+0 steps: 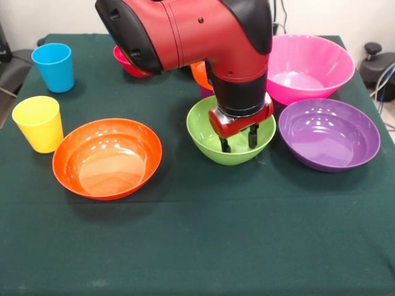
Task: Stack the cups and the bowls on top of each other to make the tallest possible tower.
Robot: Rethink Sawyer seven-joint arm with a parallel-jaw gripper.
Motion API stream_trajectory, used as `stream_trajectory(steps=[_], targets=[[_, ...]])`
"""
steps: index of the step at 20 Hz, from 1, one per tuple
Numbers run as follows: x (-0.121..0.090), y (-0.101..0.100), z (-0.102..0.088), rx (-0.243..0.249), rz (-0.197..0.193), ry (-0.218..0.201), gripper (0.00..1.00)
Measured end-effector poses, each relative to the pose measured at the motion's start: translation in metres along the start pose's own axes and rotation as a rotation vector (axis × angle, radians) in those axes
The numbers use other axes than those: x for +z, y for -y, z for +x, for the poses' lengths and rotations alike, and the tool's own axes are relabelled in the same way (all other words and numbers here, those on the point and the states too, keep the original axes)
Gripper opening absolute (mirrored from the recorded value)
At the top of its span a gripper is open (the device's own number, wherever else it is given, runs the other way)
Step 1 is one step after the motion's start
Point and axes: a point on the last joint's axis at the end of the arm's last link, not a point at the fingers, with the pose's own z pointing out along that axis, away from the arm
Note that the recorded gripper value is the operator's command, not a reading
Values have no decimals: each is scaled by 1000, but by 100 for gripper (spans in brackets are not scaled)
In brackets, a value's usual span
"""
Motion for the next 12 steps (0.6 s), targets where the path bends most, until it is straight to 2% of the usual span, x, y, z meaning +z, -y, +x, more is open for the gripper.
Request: stream_trajectory(steps=[4, 12], targets=[[-1, 2, -2, 4, 2, 17, 100], [-11, 14, -15, 21, 13, 111, 100]])
